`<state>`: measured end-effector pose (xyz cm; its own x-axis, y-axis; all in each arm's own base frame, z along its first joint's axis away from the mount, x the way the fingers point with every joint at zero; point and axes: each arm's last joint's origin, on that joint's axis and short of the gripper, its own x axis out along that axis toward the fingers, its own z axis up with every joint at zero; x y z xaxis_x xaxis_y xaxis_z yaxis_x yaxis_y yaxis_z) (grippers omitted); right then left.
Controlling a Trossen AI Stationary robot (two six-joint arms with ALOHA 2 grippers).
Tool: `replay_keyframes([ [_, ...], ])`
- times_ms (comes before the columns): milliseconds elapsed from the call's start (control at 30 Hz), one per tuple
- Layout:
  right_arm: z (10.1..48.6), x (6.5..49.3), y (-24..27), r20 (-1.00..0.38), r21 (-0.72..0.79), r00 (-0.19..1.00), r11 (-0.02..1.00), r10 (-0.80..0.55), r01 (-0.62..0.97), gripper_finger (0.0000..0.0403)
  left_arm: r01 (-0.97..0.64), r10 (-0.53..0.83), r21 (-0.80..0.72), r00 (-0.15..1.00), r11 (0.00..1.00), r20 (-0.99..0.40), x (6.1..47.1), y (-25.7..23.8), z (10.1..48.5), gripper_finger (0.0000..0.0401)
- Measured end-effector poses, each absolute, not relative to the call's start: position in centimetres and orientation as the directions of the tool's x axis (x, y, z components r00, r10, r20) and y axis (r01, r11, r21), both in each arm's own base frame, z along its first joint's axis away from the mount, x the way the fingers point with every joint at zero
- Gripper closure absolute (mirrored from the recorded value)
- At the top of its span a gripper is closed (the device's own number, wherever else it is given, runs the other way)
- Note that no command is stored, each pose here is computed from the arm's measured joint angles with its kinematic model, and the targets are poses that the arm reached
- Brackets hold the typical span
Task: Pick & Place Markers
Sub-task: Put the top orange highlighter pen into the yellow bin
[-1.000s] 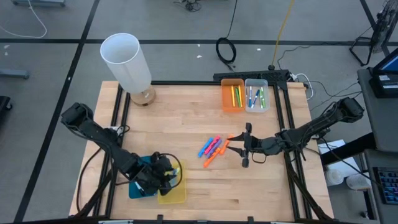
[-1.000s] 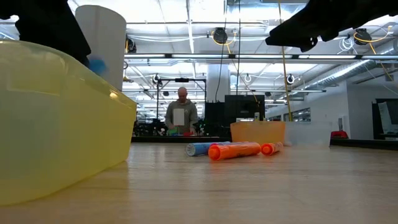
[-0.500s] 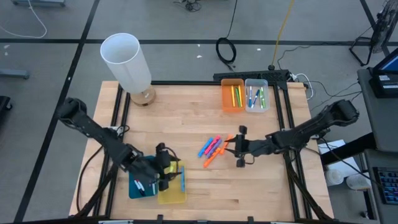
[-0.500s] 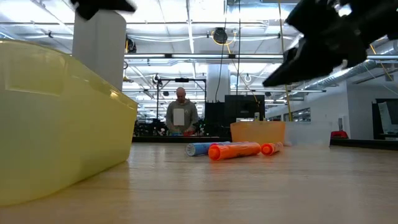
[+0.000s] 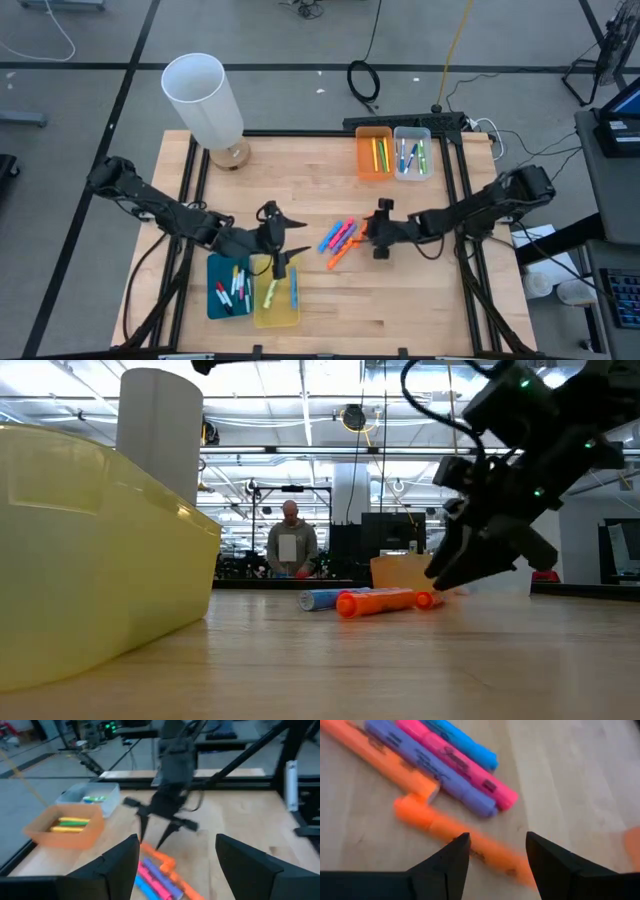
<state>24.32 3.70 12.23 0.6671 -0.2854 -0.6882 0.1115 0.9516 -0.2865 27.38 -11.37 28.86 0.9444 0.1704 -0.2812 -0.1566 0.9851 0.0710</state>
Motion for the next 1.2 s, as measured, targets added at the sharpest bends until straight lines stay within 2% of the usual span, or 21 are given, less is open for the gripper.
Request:
replay_keyframes([
  [200, 11.7, 24.0, 3.1, -0.779, -0.156, 0.614, 0.988, -0.131, 0.012, 0.0221, -0.093, 0.11, 0.076, 0.954, 0.993, -0.28, 27.4, -11.6, 28.9, 0.0135],
  [500, 12.0, 23.9, 3.6, -0.76, -0.186, 0.634, 0.982, -0.143, -0.002, 0.0222, -0.102, 0.11, 0.042, 0.937, 0.994, -0.331, 27.1, -11.8, 28.4, 0.0134],
  [667, 12.4, 23.9, 3.7, -0.726, -0.208, 0.642, 0.969, -0.245, 0.135, 0.0222, -0.101, 0.113, 0.052, 0.929, 0.994, -0.352, 27.0, -11.7, 28.2, 0.0135],
  [867, 14.1, 25.3, 4.0, -0.681, -0.022, 0.687, 0.944, -0.255, 0.329, 0.0222, -0.106, 0.116, 0.047, 0.928, 0.993, -0.353, 27.1, -11.7, 28.2, 0.0134],
  [933, 14.7, 25.8, 3.9, -0.657, 0.013, 0.693, 0.915, -0.295, 0.402, 0.0222, -0.109, 0.116, 0.04, 0.928, 0.993, -0.353, 27.1, -11.7, 28.2, 0.0134],
  [1100, 13.4, 25.4, 3.7, -0.734, -0.062, 0.567, 0.868, -0.374, 0.492, 0.0229, -0.119, 0.116, 0.014, 0.928, 0.993, -0.354, 27.1, -11.7, 28.1, 0.0135],
  [1200, 12.9, 25.4, 3.5, -0.752, -0.053, 0.538, 0.848, -0.381, 0.527, 0.0233, -0.119, 0.118, 0.017, 0.926, 0.993, -0.36, 27.0, -11.7, 28.1, 0.0134],
])
